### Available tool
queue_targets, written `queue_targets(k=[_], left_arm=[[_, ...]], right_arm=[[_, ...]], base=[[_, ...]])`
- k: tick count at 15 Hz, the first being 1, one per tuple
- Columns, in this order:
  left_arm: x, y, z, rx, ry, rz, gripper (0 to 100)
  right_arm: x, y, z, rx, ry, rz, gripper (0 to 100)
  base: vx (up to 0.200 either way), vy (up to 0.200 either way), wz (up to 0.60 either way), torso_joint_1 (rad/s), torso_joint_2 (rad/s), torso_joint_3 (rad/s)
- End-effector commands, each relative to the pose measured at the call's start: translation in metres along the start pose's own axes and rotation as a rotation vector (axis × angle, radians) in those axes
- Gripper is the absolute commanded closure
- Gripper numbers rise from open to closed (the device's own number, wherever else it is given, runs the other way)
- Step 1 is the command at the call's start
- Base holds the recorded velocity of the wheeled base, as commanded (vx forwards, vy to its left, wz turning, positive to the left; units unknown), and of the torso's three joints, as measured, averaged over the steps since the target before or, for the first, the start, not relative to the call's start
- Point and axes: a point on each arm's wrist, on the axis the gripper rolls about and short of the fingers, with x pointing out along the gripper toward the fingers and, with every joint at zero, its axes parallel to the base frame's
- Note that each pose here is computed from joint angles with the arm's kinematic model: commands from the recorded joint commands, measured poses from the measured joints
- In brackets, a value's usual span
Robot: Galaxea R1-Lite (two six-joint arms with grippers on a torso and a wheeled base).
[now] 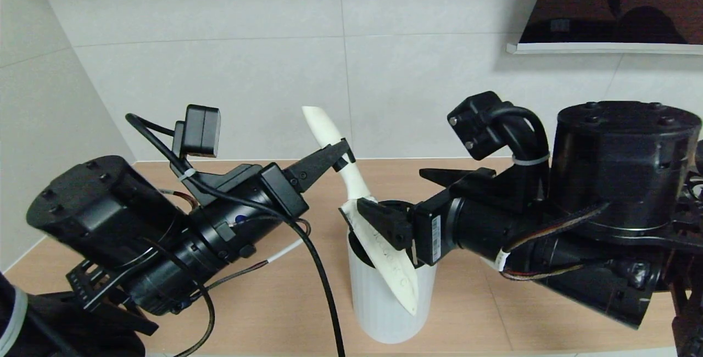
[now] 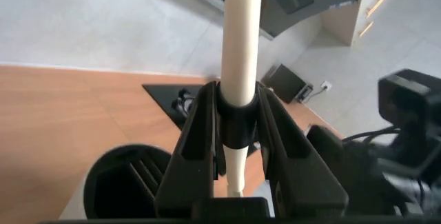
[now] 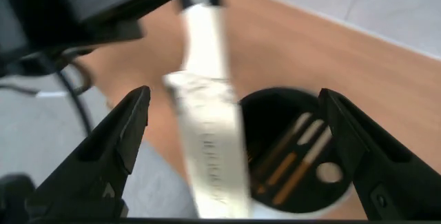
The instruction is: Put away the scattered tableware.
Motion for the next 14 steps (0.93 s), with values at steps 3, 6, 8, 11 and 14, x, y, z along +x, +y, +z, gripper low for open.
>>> queue_targets(k=[3,6,8,11,14], left_arm=[[0.004,-0.021,0.032,0.004,-0.065,0.109,100],[0.014,-0.034,0.056,0.045,-0.102,0.252,100],[0.016,-0.04,0.061,0.056,-0.119,0.231,100],[0.005,-0.059,0.071,0.193,-0.036,0.256,100],[0.012,-0.064,0.075,0.289,-0.058,0.335,100]], right_arm=[[-0.015,-0.022,0.021,0.018,-0.072,-0.062,0],[-0.013,-0.036,0.026,0.022,-0.088,-0.102,0],[-0.013,-0.037,0.026,0.022,-0.089,-0.107,0],[-0.011,-0.04,0.024,0.022,-0.081,-0.117,0],[-0.011,-0.041,0.023,0.022,-0.079,-0.12,0]], base=[[0.0,0.0,0.0,0.0,0.0,0.0],[0.0,0.0,0.0,0.0,0.0,0.0],[0.0,0.0,0.0,0.0,0.0,0.0],[0.0,0.0,0.0,0.0,0.0,0.0],[0.0,0.0,0.0,0.0,0.0,0.0]])
